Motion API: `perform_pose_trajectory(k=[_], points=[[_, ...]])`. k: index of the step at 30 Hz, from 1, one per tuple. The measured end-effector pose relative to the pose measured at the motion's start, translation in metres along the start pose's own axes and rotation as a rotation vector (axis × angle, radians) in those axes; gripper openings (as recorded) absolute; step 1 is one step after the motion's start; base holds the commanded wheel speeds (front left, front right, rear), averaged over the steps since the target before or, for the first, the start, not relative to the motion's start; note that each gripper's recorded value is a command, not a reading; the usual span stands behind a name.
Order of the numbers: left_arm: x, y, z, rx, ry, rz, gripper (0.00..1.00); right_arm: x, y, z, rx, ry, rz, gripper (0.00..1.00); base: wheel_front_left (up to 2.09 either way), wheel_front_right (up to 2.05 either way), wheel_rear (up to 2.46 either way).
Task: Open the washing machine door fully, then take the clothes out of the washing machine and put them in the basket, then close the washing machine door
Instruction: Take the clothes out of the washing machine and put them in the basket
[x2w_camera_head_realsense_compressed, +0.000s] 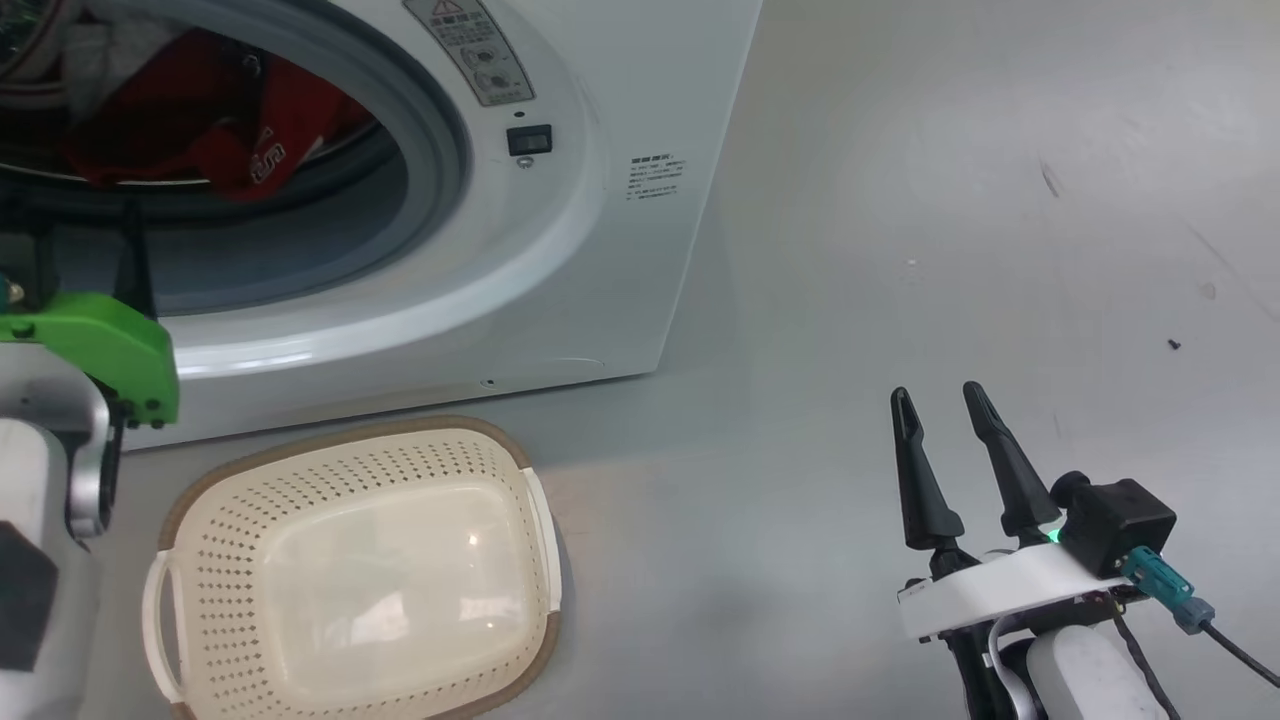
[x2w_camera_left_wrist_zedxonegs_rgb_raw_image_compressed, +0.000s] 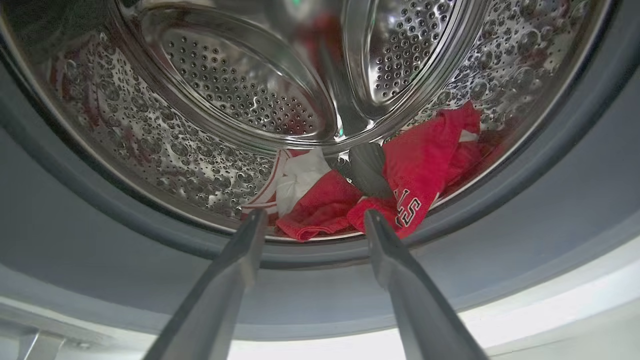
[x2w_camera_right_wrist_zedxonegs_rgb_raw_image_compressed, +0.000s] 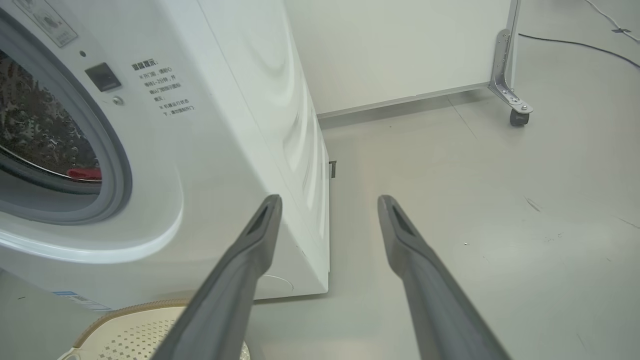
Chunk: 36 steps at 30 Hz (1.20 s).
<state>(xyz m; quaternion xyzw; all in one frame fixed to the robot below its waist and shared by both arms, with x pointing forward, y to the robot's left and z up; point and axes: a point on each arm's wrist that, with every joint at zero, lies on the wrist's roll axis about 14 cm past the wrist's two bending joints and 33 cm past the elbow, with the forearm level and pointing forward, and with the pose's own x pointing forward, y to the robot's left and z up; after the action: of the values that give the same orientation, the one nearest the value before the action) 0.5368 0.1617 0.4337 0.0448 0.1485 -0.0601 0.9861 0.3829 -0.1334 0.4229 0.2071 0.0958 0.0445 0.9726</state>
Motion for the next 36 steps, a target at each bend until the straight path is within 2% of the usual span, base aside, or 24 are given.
perform_pose_trajectory(k=[8,16,26,36], points=[[0.053,-0.008,-0.008,0.062,0.078,-0.013,1.00,0.015,-0.014,-0.008,0.000,0.020,-0.033,1.00,0.00,0.00,0.00],[0.083,-0.008,-0.058,0.106,0.234,0.000,1.00,0.024,-0.030,-0.025,0.004,0.068,-0.066,1.00,0.00,0.00,0.00],[0.105,-0.004,-0.085,0.128,0.301,0.021,1.00,0.023,-0.050,-0.038,0.005,0.110,-0.124,1.00,0.00,0.00,0.00],[0.115,0.010,-0.079,0.134,0.302,0.065,1.00,0.030,-0.051,-0.038,0.002,0.107,-0.120,1.00,0.00,0.00,0.00]])
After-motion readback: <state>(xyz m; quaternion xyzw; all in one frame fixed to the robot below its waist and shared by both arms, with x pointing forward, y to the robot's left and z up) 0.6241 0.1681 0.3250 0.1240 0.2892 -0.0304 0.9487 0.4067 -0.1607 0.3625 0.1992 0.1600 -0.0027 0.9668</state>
